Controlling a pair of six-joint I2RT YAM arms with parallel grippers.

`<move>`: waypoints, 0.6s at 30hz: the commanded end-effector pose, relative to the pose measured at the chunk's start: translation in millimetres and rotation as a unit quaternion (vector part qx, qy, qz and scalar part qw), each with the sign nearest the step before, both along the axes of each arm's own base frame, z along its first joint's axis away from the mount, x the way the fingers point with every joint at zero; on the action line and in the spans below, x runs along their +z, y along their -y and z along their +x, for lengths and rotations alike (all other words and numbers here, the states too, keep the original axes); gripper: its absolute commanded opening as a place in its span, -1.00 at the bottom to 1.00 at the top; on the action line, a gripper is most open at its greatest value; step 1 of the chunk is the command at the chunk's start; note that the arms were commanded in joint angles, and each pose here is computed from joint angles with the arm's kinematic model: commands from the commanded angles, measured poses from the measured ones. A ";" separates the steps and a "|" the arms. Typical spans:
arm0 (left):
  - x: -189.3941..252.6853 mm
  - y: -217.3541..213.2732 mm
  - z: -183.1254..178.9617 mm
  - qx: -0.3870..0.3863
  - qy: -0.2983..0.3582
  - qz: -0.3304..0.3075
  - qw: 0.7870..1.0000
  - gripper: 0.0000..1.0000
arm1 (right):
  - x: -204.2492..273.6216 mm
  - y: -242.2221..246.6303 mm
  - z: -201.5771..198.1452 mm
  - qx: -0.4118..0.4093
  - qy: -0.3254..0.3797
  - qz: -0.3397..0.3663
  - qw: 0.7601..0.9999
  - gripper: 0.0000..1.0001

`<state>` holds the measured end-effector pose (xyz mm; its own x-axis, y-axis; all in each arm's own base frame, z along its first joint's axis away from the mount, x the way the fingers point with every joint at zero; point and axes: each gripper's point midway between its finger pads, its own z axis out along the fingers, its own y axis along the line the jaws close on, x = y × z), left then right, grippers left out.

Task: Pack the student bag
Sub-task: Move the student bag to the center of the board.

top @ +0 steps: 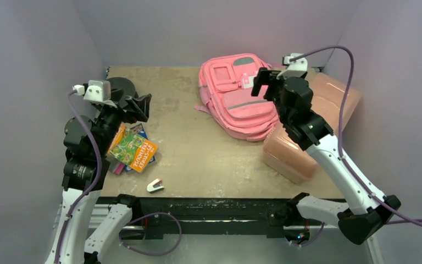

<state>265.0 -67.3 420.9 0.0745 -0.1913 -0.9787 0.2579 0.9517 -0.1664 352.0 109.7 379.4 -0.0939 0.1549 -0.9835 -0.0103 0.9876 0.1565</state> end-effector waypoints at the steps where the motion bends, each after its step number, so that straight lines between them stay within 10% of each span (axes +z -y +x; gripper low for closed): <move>1: -23.4 20.9 2.9 -0.057 -0.029 0.008 0.998 1.00 | 4.5 -41.9 9.0 0.033 -0.012 -0.044 0.998 0.98; 6: -33.5 29.9 3.2 -0.079 -0.042 -0.008 0.996 1.00 | -54.2 -115.6 23.6 0.118 -0.089 -0.138 0.979 0.98; 18: -46.4 42.2 13.5 -0.104 -0.075 -0.028 0.991 1.00 | -239.5 -134.0 23.2 0.156 -0.270 -0.450 0.836 0.82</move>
